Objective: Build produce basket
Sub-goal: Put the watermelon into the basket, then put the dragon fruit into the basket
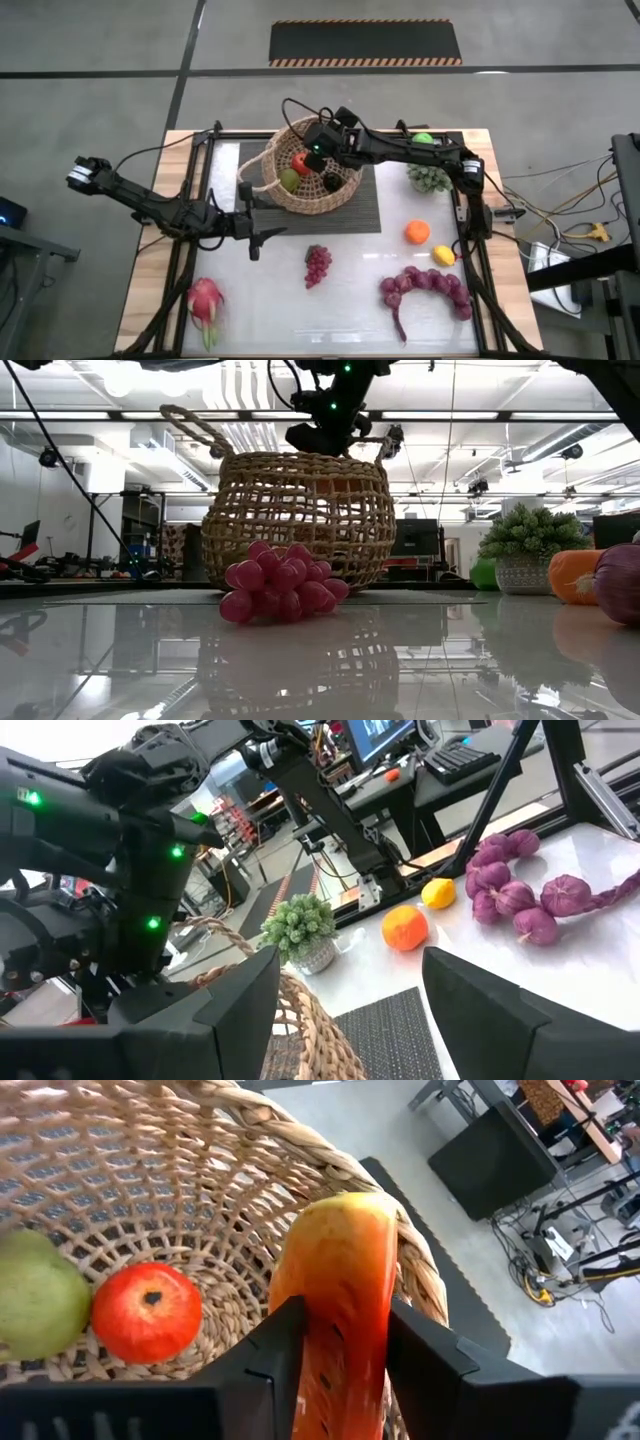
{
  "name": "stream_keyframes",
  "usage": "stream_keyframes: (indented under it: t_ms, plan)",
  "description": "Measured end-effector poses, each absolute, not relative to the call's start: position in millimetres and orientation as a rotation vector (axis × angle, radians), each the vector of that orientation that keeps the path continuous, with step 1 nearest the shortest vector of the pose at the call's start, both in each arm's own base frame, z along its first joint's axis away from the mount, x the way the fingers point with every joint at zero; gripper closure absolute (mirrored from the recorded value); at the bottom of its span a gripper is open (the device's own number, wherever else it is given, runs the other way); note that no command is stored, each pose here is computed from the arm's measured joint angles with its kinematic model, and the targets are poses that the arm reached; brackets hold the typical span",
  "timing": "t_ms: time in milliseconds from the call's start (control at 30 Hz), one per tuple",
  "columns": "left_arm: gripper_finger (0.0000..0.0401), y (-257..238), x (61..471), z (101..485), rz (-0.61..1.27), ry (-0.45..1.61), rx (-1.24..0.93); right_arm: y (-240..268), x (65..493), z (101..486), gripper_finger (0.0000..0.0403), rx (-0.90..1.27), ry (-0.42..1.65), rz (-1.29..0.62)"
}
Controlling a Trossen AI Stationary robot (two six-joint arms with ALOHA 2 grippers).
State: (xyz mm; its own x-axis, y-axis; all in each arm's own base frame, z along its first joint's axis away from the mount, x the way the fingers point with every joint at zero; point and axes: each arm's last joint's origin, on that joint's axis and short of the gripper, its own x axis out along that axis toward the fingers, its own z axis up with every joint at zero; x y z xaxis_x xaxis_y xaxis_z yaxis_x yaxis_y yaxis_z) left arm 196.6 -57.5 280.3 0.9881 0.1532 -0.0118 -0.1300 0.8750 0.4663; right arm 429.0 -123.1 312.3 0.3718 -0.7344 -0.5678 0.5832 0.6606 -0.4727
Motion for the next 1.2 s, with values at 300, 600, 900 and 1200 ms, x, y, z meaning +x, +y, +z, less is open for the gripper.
stream_keyframes:
  t_ms: [300, 600, 900, 1200]
  plan:
    - [0.0173, -57.5, 196.7, 280.4, 0.148, 0.049, 0.483, -125.5, 427.7, 312.5, 0.021, -0.203, 0.835, -0.857]
    - [0.0173, -57.5, 196.8, 280.2, 0.147, 0.049, 0.483, -105.0, 419.3, 336.7, 0.0206, -0.22, 0.829, -0.814]
    - [0.0173, -58.0, 197.1, 282.1, 0.149, 0.029, 0.437, -35.7, 381.9, 367.0, 0.0219, -0.249, 0.894, -0.661]
    - [0.0173, -68.5, 201.1, 280.2, 0.047, -0.011, 0.255, 37.3, 316.7, 360.0, 0.0232, -0.286, 0.802, -0.468]
